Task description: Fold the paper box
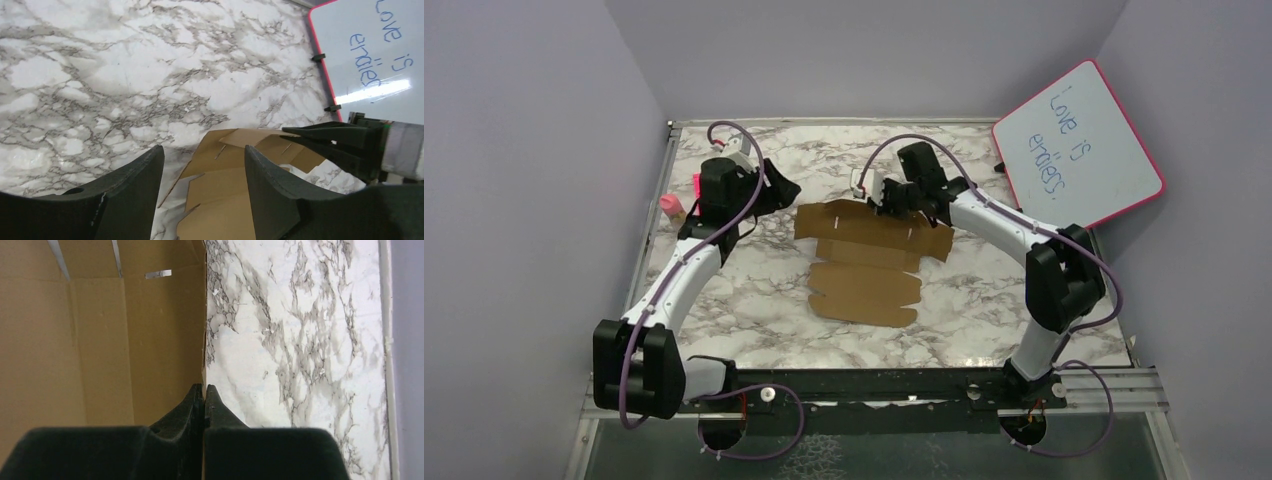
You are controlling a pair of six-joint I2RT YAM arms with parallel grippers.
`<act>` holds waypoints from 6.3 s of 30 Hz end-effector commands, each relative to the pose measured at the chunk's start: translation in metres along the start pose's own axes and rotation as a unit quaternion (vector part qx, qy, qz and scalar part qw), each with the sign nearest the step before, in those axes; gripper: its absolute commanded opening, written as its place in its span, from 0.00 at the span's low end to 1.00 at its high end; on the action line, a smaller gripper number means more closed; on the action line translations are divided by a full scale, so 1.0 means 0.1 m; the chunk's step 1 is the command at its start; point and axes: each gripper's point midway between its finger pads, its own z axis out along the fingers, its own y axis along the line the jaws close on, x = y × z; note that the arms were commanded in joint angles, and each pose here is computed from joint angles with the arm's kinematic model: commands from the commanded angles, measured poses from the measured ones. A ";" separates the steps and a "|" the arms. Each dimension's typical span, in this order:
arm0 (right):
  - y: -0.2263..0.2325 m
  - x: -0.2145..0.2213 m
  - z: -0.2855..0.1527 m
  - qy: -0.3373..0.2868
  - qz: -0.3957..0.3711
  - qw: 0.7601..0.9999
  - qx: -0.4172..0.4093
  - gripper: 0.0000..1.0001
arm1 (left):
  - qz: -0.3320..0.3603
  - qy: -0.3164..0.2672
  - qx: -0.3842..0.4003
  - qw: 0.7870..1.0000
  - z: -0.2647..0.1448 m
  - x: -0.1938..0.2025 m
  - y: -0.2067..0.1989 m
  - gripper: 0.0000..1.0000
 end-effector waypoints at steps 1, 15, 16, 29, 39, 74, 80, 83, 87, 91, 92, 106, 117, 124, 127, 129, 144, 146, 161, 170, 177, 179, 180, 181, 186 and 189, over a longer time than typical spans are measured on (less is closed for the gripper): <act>-0.18 -0.13 -0.08 0.004 -0.056 0.997 0.062 0.05 | 0.003 -0.050 0.039 0.998 0.02 -0.18 -0.28 0.61; -0.23 -0.08 0.10 0.041 -0.126 0.985 0.108 0.05 | 0.024 -0.039 0.037 0.998 0.50 0.19 -0.35 0.40; -0.22 -0.09 0.11 0.040 -0.129 0.985 0.111 0.05 | 0.022 -0.033 0.036 0.999 0.53 0.24 -0.33 0.38; -0.34 -0.19 0.09 0.030 -0.160 0.972 0.169 0.05 | 0.024 0.030 0.057 0.998 0.77 0.73 -0.40 0.20; -0.31 -0.34 0.06 0.013 -0.195 0.959 0.204 0.05 | 0.021 0.019 0.018 0.999 0.71 0.84 -0.24 0.23; 0.07 -0.35 0.13 0.017 -0.230 0.950 0.210 0.05 | 0.017 0.059 -0.040 0.997 0.75 1.49 0.28 0.42; 0.09 -0.36 0.13 0.011 -0.232 0.947 0.220 0.05 | 0.063 0.036 -0.011 0.997 0.71 1.42 0.01 0.27; 0.09 -0.35 0.13 0.010 -0.241 0.944 0.225 0.05 | 0.082 0.022 -0.001 0.996 0.66 1.37 -0.07 0.26; 0.08 -0.27 0.14 0.029 -0.246 0.942 0.227 0.05 | 0.092 0.009 0.013 0.996 0.59 1.33 -0.14 0.26; 0.13 -0.24 0.14 0.031 -0.250 0.941 0.228 0.05 | 0.092 0.001 0.024 0.996 0.50 1.31 -0.18 0.30; 0.14 -0.23 0.13 0.032 -0.252 0.940 0.229 0.05 | 0.090 -0.004 0.027 0.996 0.46 1.29 -0.20 0.31; 0.24 -0.21 0.09 0.028 -0.260 0.937 0.232 0.06 | 0.031 -0.085 -0.068 0.994 -0.08 0.71 -0.01 0.44; 0.31 -0.12 0.11 0.033 -0.251 0.940 0.227 0.06 | -0.041 -0.063 -0.048 0.996 0.14 0.37 0.19 0.51; 0.34 -0.10 0.08 0.031 -0.252 0.940 0.228 0.06 | -0.055 -0.007 -0.035 0.998 0.54 0.47 0.27 0.51; 0.34 -0.11 0.07 0.029 -0.252 0.940 0.229 0.06 | -0.055 0.015 -0.039 0.998 0.68 0.56 0.34 0.51; 0.34 -0.10 0.06 0.030 -0.251 0.940 0.230 0.06 | -0.058 0.031 -0.040 0.997 0.75 0.64 0.38 0.49; 0.27 0.01 0.10 0.054 -0.252 0.932 0.254 0.06 | -0.083 0.114 0.045 0.989 0.66 1.18 0.07 0.27; 0.26 0.01 0.09 0.055 -0.252 0.931 0.257 0.06 | -0.079 0.116 0.052 0.989 0.63 1.20 0.00 0.27; 0.35 -0.05 0.04 0.027 -0.277 0.925 0.259 0.06 | -0.008 0.081 0.026 0.996 0.44 1.35 -0.07 0.28; 0.54 -0.10 -0.01 0.020 -0.361 0.891 0.276 0.07 | 0.060 0.031 0.032 0.997 0.37 1.36 -0.10 0.32; 0.65 -0.07 -0.02 0.030 -0.382 0.876 0.292 0.07 | 0.086 0.013 0.062 0.994 0.37 1.46 -0.15 0.34; 0.67 -0.06 -0.01 0.033 -0.384 0.876 0.291 0.07 | 0.096 0.009 0.075 0.992 0.38 1.49 -0.19 0.35; 0.68 -0.04 0.00 0.035 -0.383 0.877 0.288 0.07 | 0.103 0.008 0.081 0.991 0.38 1.50 -0.21 0.37; 0.68 -0.02 0.02 0.038 -0.383 0.877 0.286 0.07 | 0.110 0.006 0.085 0.990 0.37 1.51 -0.23 0.38; 0.70 0.04 0.04 0.050 -0.388 0.876 0.282 0.06 | 0.120 0.005 0.087 0.989 0.34 1.57 -0.21 0.42; 0.70 0.07 0.04 0.058 -0.396 0.872 0.284 0.06 | 0.123 0.005 0.083 0.989 0.32 1.59 -0.17 0.44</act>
